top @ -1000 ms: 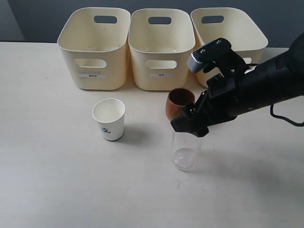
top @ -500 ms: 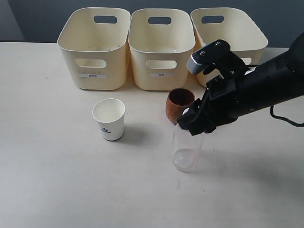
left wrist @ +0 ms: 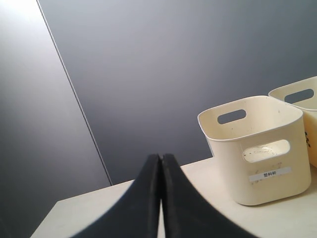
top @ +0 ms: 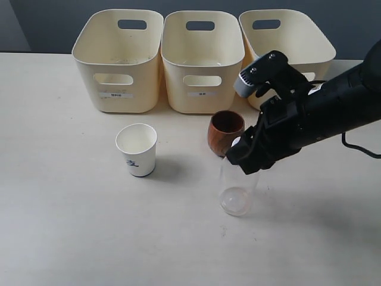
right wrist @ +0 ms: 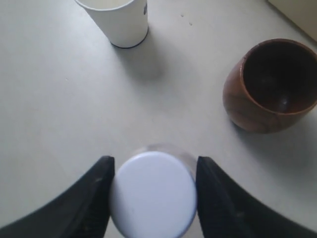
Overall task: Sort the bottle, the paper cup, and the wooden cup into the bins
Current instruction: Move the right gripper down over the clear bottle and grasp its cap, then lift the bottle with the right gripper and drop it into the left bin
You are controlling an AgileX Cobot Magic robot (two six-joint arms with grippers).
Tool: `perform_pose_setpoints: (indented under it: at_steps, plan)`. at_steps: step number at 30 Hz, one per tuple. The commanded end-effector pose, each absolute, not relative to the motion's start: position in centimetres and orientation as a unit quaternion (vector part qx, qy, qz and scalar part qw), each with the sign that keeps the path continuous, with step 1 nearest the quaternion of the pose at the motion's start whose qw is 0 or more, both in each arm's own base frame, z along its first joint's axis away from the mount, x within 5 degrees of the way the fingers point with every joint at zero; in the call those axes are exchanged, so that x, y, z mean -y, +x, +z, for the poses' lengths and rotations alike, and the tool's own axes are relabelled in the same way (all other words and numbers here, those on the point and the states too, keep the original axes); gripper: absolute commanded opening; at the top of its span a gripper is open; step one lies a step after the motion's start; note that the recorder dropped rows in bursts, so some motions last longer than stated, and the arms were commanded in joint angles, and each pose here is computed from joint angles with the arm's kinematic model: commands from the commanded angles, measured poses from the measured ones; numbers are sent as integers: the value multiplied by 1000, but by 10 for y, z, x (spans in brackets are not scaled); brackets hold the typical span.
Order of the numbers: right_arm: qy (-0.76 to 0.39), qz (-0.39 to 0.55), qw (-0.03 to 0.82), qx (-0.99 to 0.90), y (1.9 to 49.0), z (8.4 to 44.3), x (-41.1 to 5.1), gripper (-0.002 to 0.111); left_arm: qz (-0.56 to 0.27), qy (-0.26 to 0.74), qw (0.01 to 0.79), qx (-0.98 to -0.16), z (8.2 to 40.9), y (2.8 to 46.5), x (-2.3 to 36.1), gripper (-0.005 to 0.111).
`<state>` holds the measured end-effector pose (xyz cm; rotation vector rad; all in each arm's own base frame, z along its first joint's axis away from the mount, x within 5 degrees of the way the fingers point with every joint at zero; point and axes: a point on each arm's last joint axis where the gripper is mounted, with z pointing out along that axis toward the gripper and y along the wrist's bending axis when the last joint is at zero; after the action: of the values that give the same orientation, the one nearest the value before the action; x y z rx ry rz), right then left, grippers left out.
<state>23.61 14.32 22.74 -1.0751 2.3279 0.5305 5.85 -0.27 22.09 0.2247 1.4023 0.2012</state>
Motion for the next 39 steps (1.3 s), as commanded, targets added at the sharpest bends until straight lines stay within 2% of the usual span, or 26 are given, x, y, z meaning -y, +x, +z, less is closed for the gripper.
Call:
perform_pose_setpoints:
  at_steps: [1,11,21,32,39]
  plan:
    - [-406,189,301,-842,228,249,-139,0,91,103,755,-641,221,58,3,0]
    - [-392,242,456,-761,195,319,-133,0,91,103,755,-641,221,58,3,0]
    - [-366,268,606,-653,208,348,-141,0,91,103,755,-641,221,58,3,0]
    - [-402,278,598,-636,277,351,-181,-1,91,103,755,-641,221,58,3,0]
    - [-439,219,614,-618,313,349,-221,-1,91,103,755,-641,221,58,3,0]
